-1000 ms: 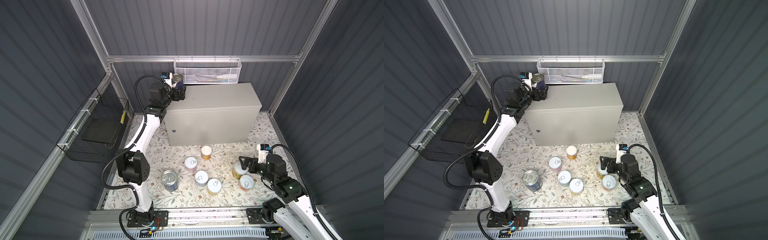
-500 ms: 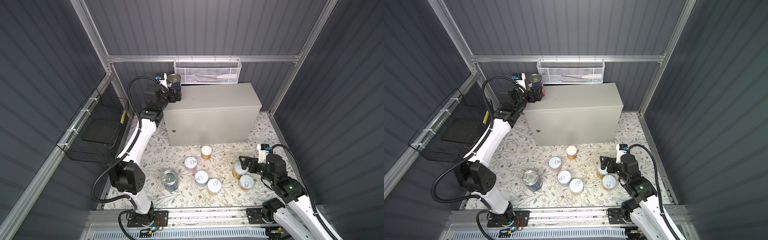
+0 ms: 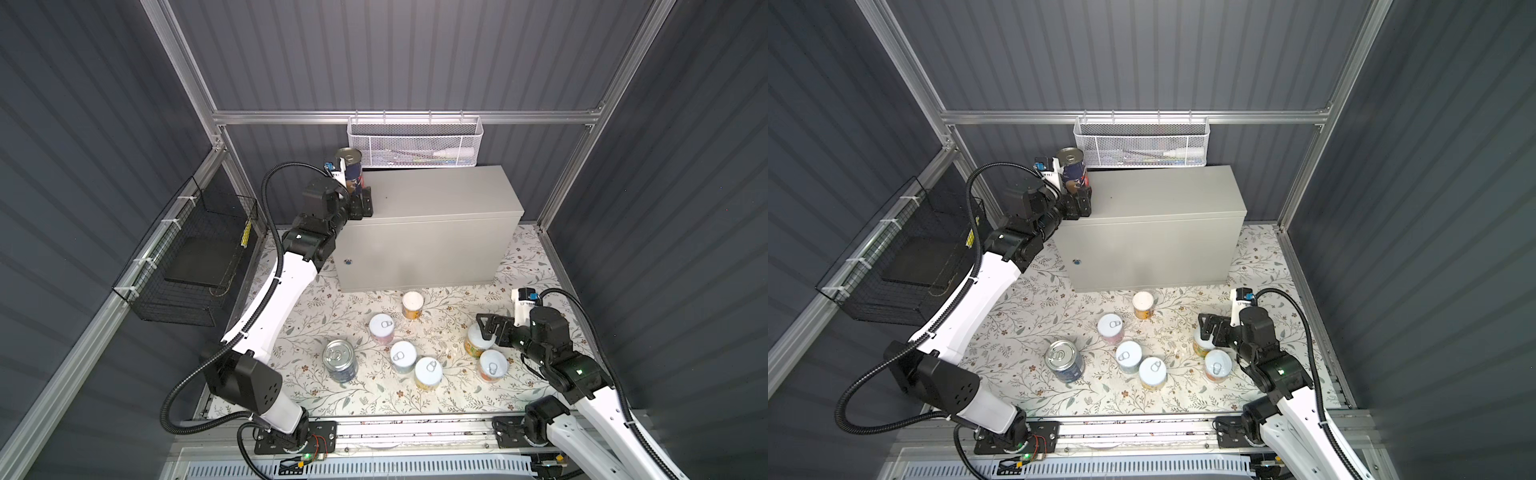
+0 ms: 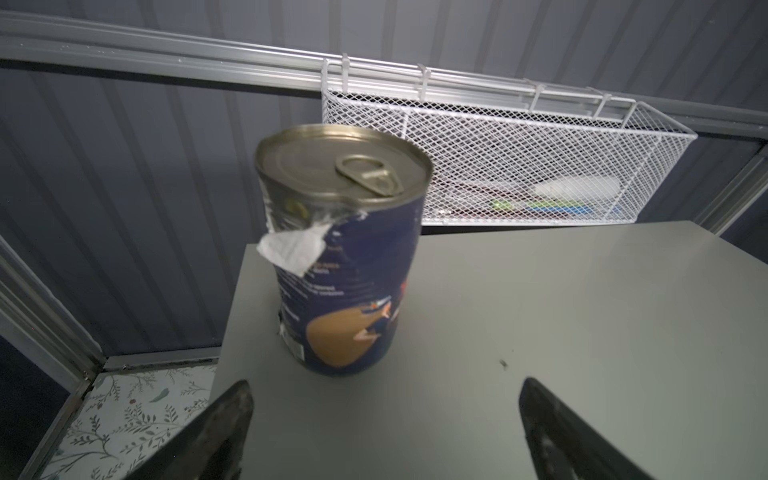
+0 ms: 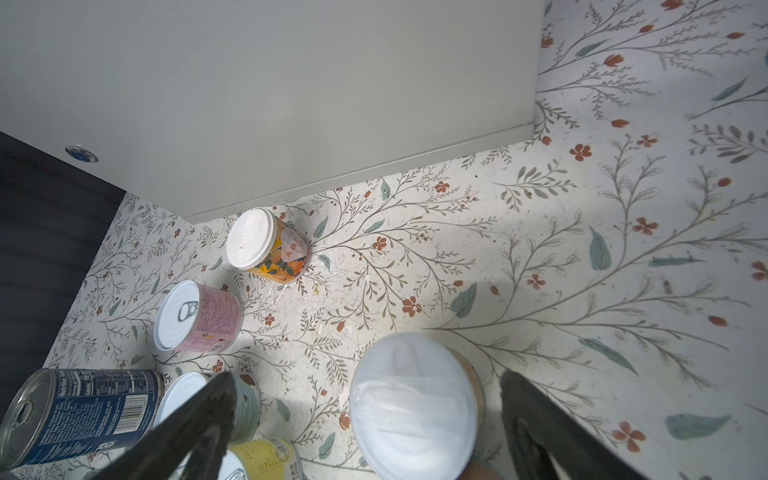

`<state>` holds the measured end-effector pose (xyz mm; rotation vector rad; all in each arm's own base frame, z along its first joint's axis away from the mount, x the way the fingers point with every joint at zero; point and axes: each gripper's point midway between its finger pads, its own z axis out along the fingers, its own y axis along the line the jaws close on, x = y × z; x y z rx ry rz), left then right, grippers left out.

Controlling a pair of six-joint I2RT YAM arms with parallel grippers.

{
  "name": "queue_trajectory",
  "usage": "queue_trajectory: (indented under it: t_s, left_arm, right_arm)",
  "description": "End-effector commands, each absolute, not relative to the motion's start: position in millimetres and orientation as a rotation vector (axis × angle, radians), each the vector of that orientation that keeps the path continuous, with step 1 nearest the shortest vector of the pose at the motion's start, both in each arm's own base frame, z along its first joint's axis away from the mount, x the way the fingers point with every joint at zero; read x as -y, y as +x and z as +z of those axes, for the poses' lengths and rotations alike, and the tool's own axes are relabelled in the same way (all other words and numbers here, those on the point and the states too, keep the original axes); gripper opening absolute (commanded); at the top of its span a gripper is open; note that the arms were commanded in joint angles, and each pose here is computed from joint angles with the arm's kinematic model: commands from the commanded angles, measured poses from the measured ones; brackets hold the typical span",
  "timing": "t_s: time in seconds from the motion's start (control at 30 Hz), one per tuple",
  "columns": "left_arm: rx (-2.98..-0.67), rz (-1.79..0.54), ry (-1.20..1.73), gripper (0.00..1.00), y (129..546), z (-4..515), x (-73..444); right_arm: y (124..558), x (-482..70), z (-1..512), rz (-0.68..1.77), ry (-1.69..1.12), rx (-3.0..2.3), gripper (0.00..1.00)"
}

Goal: Place and organize the canned foods onto the counter
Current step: 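Release the tin and withdraw the left gripper while the right gripper reaches toward the cans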

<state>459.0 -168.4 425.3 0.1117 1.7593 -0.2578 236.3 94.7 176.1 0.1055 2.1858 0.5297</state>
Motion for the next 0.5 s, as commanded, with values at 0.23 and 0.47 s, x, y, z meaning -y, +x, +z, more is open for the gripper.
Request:
queue_trajectory:
  t_s: [0.23, 0.47]
  left_arm:
    - [-1.911, -0.15, 0.027, 1.0, 395, 386, 126]
    - [-2.043, -0.02, -0.119, 1.0, 374, 332, 85]
  right_arm:
    - [229, -121, 199, 0.713, -0.014, -2.13, 0.99]
    - [228, -156, 215, 0.802, -0.123, -2.123, 0.99]
